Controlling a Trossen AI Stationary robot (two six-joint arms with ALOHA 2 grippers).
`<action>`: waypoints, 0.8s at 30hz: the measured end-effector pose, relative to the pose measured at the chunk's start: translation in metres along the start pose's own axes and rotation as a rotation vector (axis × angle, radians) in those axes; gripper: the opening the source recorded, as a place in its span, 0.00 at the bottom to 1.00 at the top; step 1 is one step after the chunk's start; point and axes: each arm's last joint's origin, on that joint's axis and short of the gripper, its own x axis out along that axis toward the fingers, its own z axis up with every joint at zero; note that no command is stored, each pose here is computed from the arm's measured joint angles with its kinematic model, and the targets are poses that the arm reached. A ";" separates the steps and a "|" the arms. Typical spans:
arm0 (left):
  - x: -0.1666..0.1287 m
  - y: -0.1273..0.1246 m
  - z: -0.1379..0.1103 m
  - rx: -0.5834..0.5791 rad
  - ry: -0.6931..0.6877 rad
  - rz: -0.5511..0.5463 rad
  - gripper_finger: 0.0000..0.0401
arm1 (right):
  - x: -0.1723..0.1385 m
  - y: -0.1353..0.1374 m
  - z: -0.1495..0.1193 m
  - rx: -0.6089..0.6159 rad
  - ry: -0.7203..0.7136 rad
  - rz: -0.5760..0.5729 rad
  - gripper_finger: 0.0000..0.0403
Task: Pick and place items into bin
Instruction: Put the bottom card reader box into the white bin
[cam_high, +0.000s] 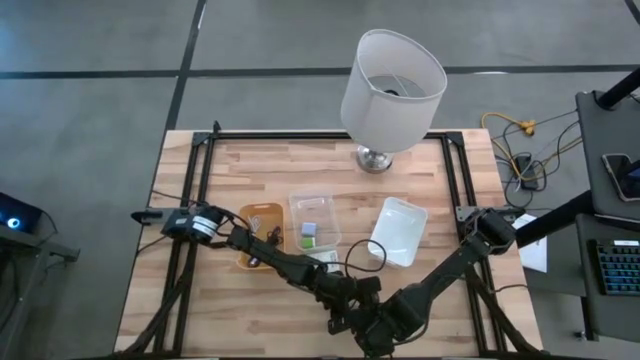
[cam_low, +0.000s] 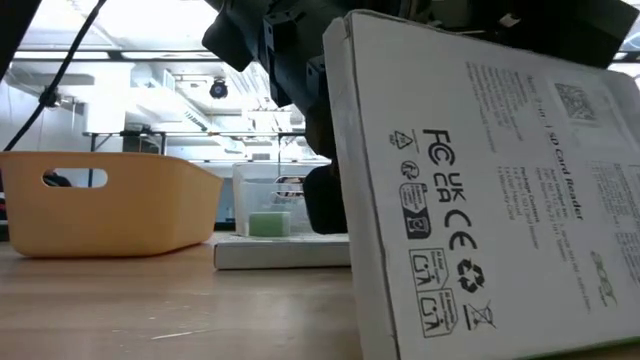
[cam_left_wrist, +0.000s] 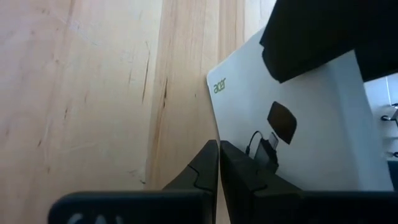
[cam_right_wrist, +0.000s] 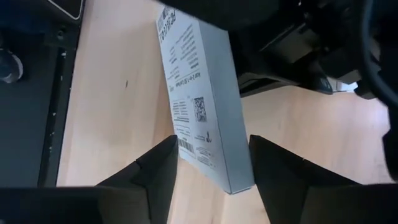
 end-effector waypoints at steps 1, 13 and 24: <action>0.000 0.000 0.000 0.000 0.000 0.000 0.00 | 0.000 0.000 0.000 0.000 0.004 0.006 0.43; 0.000 0.001 -0.001 -0.001 0.006 0.005 0.00 | -0.001 0.002 -0.002 0.014 0.027 0.035 0.12; -0.035 -0.014 0.015 0.087 -0.108 0.102 0.00 | -0.054 0.032 -0.022 0.134 0.136 -0.034 0.08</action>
